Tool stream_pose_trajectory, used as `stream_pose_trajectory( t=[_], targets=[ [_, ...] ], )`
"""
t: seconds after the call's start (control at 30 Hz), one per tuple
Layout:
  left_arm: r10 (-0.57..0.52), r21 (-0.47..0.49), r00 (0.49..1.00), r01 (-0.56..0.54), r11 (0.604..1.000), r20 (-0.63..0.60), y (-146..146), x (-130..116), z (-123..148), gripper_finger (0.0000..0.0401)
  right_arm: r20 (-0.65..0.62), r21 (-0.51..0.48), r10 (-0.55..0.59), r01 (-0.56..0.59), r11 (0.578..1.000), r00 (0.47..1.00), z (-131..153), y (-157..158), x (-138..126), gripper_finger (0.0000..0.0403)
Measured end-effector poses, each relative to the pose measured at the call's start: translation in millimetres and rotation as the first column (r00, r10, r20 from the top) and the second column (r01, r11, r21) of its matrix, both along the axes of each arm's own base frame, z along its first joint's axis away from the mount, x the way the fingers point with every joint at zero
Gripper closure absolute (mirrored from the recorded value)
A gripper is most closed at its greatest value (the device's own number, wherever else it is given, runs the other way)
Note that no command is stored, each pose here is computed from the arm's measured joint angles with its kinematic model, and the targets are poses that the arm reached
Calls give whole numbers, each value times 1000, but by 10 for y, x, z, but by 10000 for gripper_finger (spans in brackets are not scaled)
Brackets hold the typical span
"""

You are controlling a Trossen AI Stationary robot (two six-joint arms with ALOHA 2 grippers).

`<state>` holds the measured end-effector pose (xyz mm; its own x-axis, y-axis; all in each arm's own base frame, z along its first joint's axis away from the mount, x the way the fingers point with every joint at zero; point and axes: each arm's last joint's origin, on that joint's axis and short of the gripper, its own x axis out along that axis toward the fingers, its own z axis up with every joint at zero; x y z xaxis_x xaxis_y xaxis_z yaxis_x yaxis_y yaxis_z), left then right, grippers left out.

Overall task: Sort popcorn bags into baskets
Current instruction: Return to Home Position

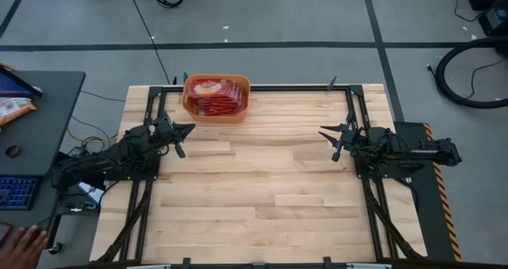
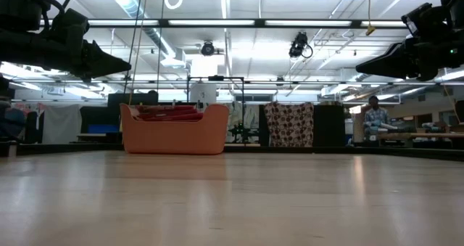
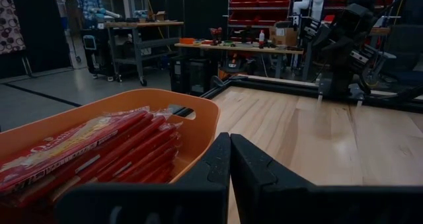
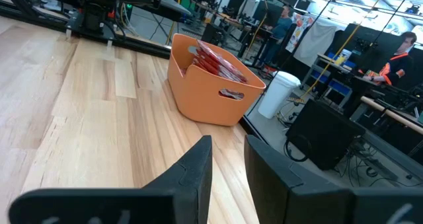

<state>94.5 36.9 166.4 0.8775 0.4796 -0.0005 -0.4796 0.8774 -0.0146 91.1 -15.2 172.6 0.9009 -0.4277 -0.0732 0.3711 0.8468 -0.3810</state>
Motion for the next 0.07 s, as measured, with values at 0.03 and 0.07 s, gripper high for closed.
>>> stream_pose_trajectory(
  t=[0.03, 0.07],
  targets=[
    [0, 0, 1000, 0, 1000, 0, 0, 0, 0, 390, 0, 0, 0, 0, 1000, 1000, 0, 0, 0, 309],
    [0, 0, 1000, 0, 1000, 0, 0, 0, 0, 390, 0, 0, 0, 0, 1000, 1000, 0, 0, 0, 309]
  ],
)
